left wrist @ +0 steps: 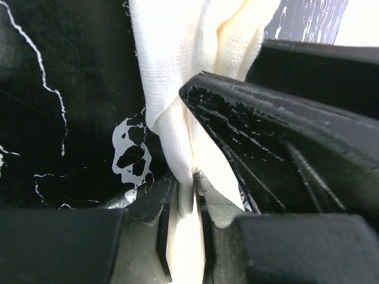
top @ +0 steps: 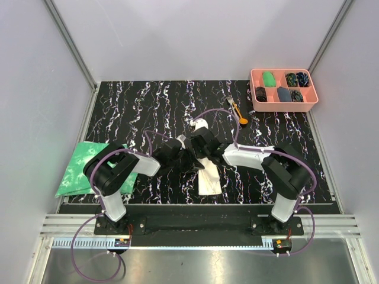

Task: Fold the napkin into a case and place the utensils inside
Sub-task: Pick up the top corner of the smaller rectangle folded napkin from the center of the board.

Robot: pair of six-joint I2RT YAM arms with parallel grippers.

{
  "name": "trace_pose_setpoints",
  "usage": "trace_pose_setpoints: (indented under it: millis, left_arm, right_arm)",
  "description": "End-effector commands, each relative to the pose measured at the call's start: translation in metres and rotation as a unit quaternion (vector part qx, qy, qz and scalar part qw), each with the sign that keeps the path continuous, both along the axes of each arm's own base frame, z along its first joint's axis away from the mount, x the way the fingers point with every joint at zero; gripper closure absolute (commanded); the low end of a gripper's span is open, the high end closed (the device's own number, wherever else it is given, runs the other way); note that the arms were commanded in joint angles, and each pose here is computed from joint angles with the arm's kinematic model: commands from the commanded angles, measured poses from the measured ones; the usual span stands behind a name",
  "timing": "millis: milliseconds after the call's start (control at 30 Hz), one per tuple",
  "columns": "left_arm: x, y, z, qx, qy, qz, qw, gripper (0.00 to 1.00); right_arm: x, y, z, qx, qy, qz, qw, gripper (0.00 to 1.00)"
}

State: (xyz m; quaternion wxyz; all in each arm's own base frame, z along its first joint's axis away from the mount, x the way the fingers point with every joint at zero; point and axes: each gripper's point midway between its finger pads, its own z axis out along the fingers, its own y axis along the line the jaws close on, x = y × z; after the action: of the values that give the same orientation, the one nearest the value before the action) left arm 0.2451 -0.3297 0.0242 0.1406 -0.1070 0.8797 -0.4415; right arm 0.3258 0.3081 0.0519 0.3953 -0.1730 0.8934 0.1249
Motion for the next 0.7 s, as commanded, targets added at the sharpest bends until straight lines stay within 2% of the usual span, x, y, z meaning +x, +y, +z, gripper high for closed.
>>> trace_pose_setpoints:
  millis: [0, 200, 567, 600, 633, 667]
  left_arm:
    - [0.002, -0.005, 0.007, -0.025, -0.007, -0.003, 1.0, 0.82]
    - [0.003, -0.005, 0.009, -0.031, -0.007, -0.001, 0.999, 0.83]
    - [0.002, -0.004, 0.007, -0.032, -0.003, 0.0, 0.999, 0.83]
    - [0.002, -0.004, 0.006, -0.032, -0.003, -0.001, 0.999, 0.83]
    - [0.002, -0.004, 0.007, -0.034, -0.004, 0.0, 0.999, 0.83]
    - [0.001, -0.004, 0.007, -0.034, -0.004, 0.0, 0.999, 0.82]
  right_arm:
    - [0.007, 0.0, 0.003, -0.038, -0.021, -0.012, 0.999, 0.62]
    - [0.007, 0.003, -0.002, -0.061, -0.024, -0.011, 0.998, 0.66]
    - [0.009, 0.006, -0.01, -0.08, -0.026, -0.007, 0.996, 0.67]
    - [0.009, 0.005, -0.011, -0.083, -0.026, -0.008, 0.996, 0.69]
    - [0.01, 0.005, -0.009, -0.085, -0.03, -0.011, 0.996, 0.8]
    - [0.011, 0.004, -0.007, -0.086, -0.034, -0.012, 0.996, 0.84]
